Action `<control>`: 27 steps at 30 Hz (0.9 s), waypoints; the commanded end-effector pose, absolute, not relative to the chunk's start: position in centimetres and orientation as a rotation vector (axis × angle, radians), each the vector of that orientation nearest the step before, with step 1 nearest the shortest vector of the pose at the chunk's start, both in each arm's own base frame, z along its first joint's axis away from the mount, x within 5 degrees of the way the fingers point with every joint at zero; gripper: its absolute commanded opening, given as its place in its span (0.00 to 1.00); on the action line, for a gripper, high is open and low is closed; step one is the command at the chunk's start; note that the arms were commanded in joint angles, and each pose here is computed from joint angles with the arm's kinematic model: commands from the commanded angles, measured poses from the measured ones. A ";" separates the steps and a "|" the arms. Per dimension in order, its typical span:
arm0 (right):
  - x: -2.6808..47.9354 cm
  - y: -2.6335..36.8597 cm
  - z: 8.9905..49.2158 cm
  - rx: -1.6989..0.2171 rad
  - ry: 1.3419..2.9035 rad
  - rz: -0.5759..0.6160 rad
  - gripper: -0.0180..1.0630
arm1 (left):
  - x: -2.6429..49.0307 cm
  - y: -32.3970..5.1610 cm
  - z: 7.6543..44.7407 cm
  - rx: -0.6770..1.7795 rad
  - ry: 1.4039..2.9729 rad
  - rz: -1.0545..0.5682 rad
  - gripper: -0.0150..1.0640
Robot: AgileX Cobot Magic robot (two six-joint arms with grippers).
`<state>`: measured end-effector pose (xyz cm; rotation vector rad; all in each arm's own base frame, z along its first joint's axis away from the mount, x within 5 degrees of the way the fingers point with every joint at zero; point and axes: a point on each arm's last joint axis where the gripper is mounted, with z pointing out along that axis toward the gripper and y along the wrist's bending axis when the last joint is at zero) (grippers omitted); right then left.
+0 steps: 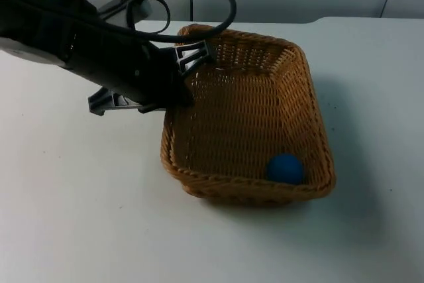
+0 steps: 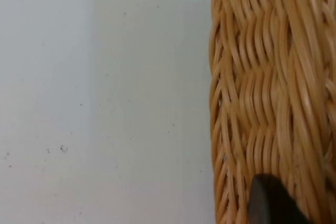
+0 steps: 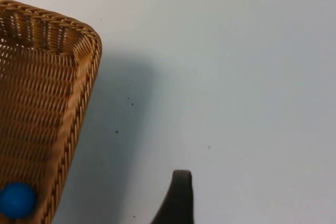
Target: Pick up the basket with the left hand and place the ball into the basket with the right hand.
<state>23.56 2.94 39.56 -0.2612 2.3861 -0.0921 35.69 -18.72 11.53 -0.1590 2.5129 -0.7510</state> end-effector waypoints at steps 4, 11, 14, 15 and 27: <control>23.5 2.8 39.7 -0.256 2.371 -0.101 0.71 | 35.6 -19.1 11.5 -0.176 2.516 -0.794 0.01; 23.5 2.8 39.7 -0.256 2.368 -0.101 0.71 | 35.6 -19.0 11.4 -0.195 2.518 -0.787 0.01; 23.5 2.8 39.7 -0.256 2.368 -0.101 0.71 | 35.6 -19.0 11.4 -0.198 2.517 -0.779 0.01; 23.5 2.8 39.7 -0.256 2.368 -0.101 0.71 | 35.6 -18.9 11.3 -0.202 2.519 -0.769 0.01; 23.5 2.8 39.7 -0.256 2.367 -0.100 0.71 | 35.6 -18.8 9.9 -0.314 2.557 -0.786 0.01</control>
